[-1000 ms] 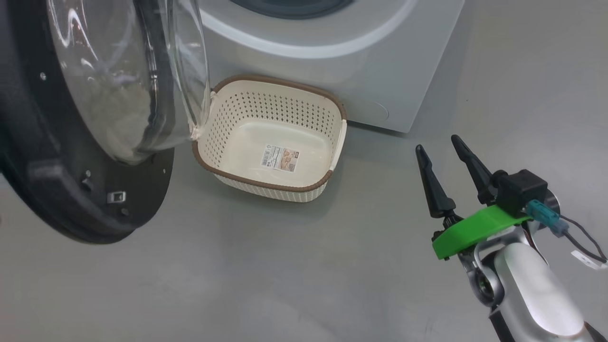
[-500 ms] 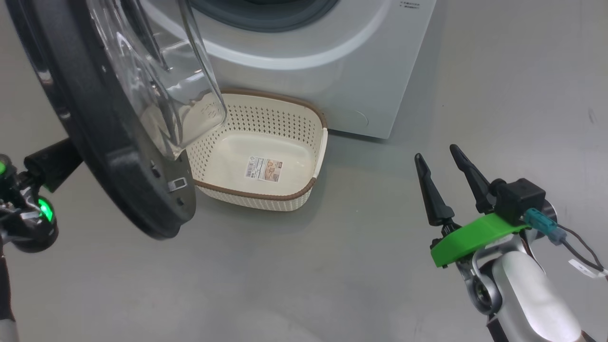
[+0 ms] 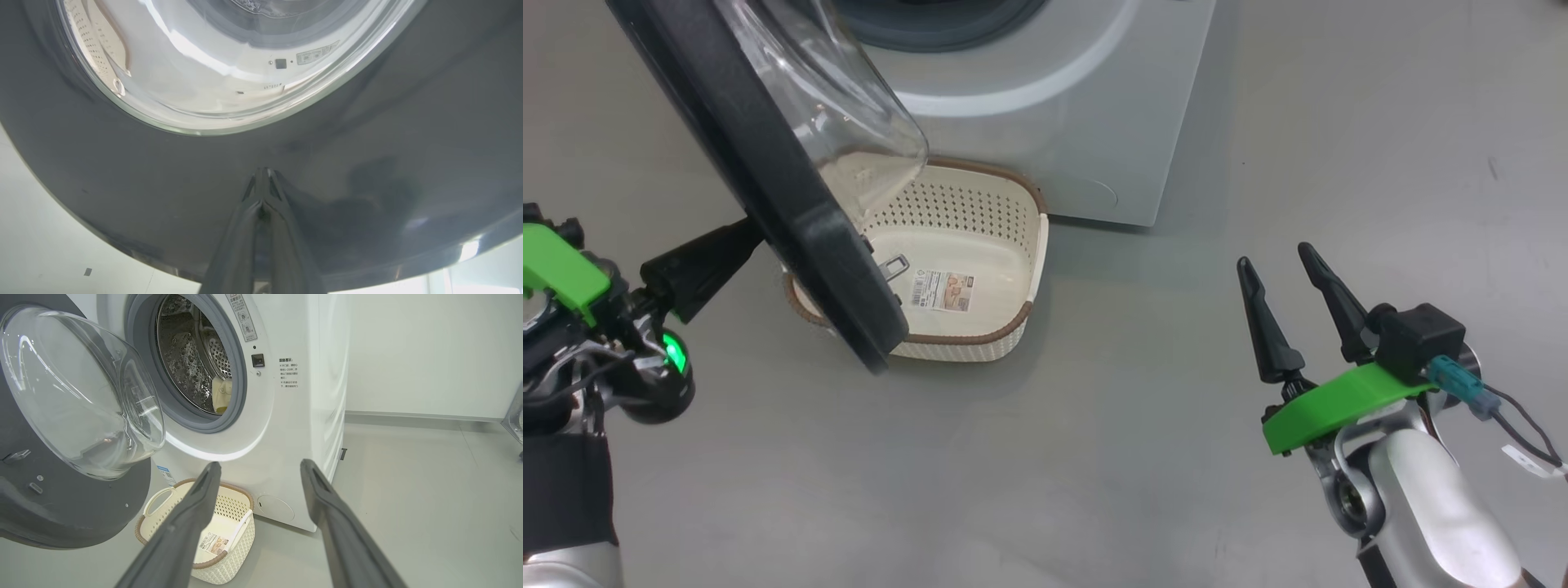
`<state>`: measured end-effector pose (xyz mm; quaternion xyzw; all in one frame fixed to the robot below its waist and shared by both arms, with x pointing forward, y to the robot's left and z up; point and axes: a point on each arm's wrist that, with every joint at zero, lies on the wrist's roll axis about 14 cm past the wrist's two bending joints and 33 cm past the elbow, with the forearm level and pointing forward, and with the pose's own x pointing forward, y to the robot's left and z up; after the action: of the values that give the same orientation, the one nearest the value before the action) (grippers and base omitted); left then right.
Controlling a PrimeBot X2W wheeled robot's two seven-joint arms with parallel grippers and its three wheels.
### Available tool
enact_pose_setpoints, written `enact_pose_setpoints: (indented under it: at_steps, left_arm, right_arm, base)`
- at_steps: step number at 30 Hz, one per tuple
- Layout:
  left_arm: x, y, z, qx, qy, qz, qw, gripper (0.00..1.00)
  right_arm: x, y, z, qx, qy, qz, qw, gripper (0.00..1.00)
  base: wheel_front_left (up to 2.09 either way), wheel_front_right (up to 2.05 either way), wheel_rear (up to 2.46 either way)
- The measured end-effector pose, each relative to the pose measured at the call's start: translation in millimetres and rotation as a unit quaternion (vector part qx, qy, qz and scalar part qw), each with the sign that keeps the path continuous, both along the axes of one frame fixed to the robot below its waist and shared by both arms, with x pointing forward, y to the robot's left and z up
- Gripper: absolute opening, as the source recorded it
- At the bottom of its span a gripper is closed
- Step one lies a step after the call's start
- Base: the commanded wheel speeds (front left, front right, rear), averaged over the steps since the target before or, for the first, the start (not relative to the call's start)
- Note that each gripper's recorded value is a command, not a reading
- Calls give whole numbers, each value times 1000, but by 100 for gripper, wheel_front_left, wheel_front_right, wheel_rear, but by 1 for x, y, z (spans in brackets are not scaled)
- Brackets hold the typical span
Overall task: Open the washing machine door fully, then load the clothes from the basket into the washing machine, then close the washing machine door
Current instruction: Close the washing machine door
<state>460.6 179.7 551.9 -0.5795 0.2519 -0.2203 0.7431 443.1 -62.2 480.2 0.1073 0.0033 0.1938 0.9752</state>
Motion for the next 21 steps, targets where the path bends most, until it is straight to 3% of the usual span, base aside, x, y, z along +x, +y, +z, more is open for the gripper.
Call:
enact_pose_setpoints:
  at_steps: [21]
  left_arm:
    - [39, -76, -28, -67, 15, -9, 998, 0]
  right_arm:
    - [-6, -52, 3, -6, 0, -73, 997, 100]
  base:
    - [0, 0, 0]
